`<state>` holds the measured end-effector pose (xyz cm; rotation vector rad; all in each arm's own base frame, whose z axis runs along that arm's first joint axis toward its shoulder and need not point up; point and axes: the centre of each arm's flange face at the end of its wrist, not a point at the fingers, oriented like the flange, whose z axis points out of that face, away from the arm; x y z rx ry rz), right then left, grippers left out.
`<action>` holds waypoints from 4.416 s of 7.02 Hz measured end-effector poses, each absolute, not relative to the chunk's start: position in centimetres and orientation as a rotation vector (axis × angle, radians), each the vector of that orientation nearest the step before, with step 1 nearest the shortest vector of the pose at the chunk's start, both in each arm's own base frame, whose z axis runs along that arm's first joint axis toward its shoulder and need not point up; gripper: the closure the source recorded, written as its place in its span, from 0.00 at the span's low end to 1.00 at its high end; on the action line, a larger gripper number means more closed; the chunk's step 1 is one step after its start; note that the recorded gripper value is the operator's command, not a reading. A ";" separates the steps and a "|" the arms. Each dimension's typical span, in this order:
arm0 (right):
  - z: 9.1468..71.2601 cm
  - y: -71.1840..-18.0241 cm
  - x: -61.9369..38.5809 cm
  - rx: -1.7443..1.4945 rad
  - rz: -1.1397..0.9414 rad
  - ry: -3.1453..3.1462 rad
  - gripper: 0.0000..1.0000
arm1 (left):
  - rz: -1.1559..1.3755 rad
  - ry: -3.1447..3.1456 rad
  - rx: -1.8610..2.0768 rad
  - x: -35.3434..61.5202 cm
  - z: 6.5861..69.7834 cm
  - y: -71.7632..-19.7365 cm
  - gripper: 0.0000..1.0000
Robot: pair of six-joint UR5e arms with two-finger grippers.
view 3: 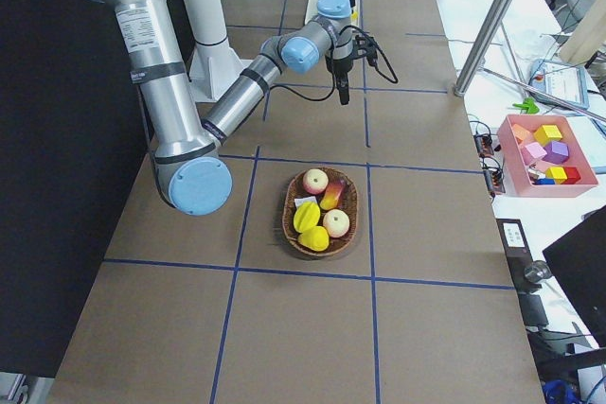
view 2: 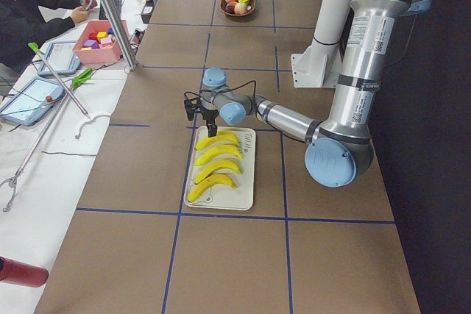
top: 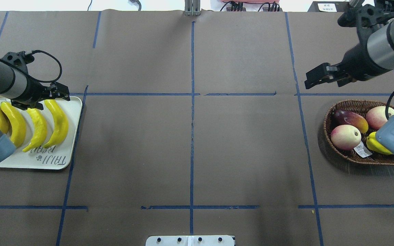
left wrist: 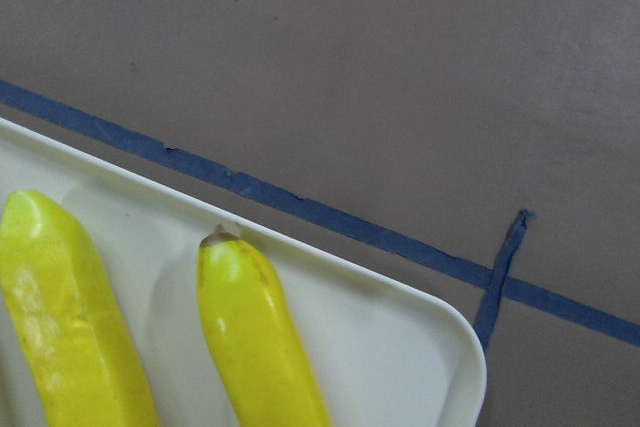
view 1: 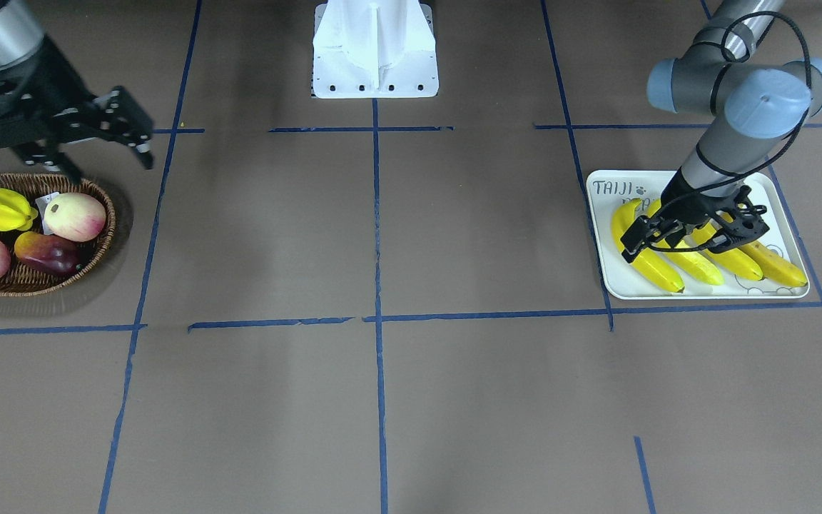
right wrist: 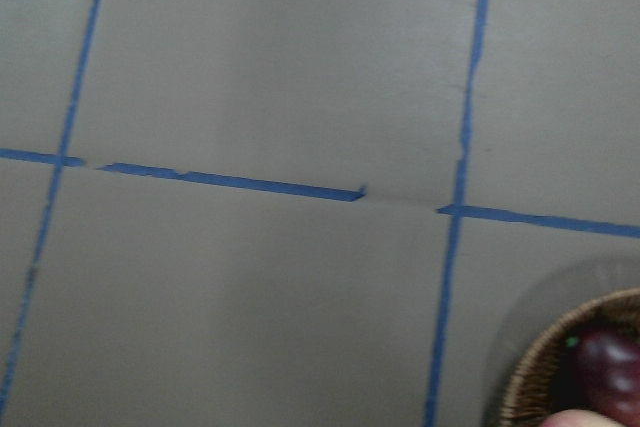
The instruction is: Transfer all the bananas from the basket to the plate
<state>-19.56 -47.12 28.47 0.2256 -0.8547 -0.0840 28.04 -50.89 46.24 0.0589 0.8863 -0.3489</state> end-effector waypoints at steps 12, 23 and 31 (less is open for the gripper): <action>57.5 -50.5 9.9 0.111 -0.238 -0.744 0.00 | 0.044 0.862 0.083 -6.7 69.2 -49.3 0.00; 65.6 -46.2 9.8 -0.047 -0.070 -0.848 0.00 | 0.000 0.836 0.065 -9.1 64.9 -45.7 0.00; 66.8 -45.1 9.8 -0.019 -0.010 -0.821 0.00 | -0.024 0.832 0.083 -9.3 63.6 -46.6 0.00</action>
